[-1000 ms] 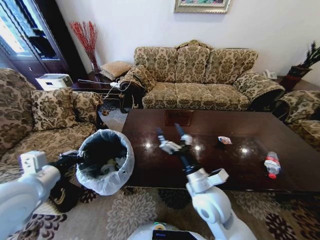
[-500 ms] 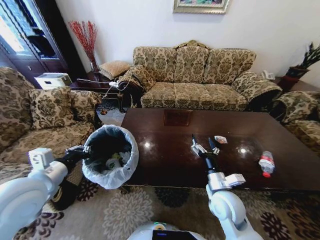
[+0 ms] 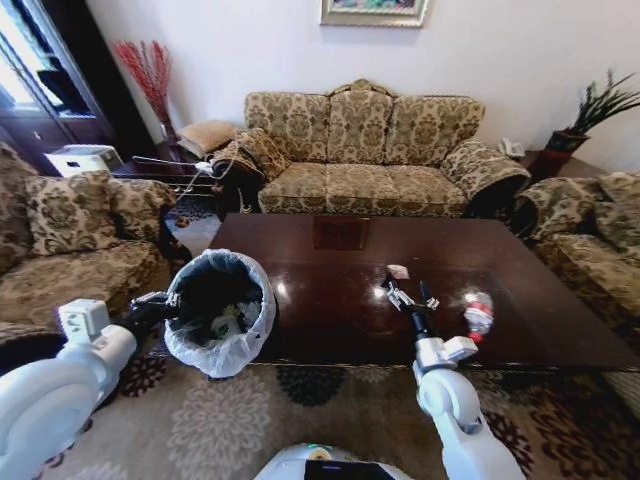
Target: Move to the front of the table and place the trash on the table into the trash bin.
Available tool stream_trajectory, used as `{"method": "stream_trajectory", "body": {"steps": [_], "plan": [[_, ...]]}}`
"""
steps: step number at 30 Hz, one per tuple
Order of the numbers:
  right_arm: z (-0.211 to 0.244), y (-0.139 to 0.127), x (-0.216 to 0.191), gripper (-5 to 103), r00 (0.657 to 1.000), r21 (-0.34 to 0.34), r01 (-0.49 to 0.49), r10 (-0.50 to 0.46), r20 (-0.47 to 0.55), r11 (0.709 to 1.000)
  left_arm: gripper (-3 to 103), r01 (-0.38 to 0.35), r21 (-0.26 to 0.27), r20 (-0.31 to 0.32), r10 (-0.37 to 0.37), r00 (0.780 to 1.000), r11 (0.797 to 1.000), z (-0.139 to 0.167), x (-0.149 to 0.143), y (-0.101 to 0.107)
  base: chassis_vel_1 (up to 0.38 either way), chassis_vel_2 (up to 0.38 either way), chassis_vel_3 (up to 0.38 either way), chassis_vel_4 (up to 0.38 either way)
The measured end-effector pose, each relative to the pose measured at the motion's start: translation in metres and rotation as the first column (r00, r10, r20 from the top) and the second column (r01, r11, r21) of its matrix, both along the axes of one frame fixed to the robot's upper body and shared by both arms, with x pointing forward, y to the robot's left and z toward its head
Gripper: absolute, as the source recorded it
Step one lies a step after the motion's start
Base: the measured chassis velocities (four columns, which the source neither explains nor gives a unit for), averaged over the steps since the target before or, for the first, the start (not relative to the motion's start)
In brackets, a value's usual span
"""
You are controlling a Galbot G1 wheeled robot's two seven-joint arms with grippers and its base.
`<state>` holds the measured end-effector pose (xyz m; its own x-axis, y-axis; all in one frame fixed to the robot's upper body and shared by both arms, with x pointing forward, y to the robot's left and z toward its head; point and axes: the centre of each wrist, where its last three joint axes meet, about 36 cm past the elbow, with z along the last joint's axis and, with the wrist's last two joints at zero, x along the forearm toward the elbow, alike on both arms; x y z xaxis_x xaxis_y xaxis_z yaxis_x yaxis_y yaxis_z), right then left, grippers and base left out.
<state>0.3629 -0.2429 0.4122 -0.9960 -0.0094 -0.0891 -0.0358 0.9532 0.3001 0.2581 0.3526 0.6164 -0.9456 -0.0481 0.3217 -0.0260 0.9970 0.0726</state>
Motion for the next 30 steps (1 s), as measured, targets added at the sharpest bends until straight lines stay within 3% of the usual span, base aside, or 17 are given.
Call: {"method": "stream_trajectory", "body": {"steps": [5, 6, 11, 20, 25, 30], "plan": [[-0.038, -0.015, 0.046, 100, 0.999, -0.072, -0.027, 0.025, -0.038, 0.997, 2, -0.03, 0.0, 0.011, 0.03, 0.999, 1.0, -0.005, -0.003, 0.0, -0.315, -0.298, 0.302, 0.277], [-0.055, -0.017, 0.073, 100, 0.998, -0.113, -0.032, 0.026, -0.052, 0.993, 2, -0.054, -0.016, 0.014, 0.054, 0.998, 0.998, -0.009, -0.007, 0.001, -0.191, -0.231, 0.134, 0.118], [-0.079, -0.005, 0.118, 100, 0.995, -0.138, -0.06, 0.048, -0.089, 0.989, 2, -0.099, -0.053, 0.003, 0.1, 0.995, 0.994, -0.019, -0.014, 0.002, -0.061, -0.1, 0.072, 0.033], [-0.084, 0.025, 0.156, 100, 0.988, -0.178, -0.134, 0.117, -0.102, 0.975, 2, -0.129, -0.069, -0.009, 0.129, 0.992, 0.989, -0.023, -0.02, 0.004, 0.056, 0.055, -0.017, -0.015], [-0.079, 0.041, 0.184, 100, 0.99, -0.227, -0.108, 0.084, -0.111, 0.968, 2, -0.128, -0.075, -0.011, 0.128, 0.992, 0.989, -0.024, -0.02, 0.004, 0.0, 0.0, 0.0, 0.0], [-0.075, 0.046, 0.201, 100, 0.983, -0.223, -0.117, 0.081, -0.163, 0.968, 2, -0.145, -0.063, 0.005, 0.145, 0.989, 0.987, -0.021, -0.02, 0.007, -0.02, -0.002, 0.001, 0.003]]}}
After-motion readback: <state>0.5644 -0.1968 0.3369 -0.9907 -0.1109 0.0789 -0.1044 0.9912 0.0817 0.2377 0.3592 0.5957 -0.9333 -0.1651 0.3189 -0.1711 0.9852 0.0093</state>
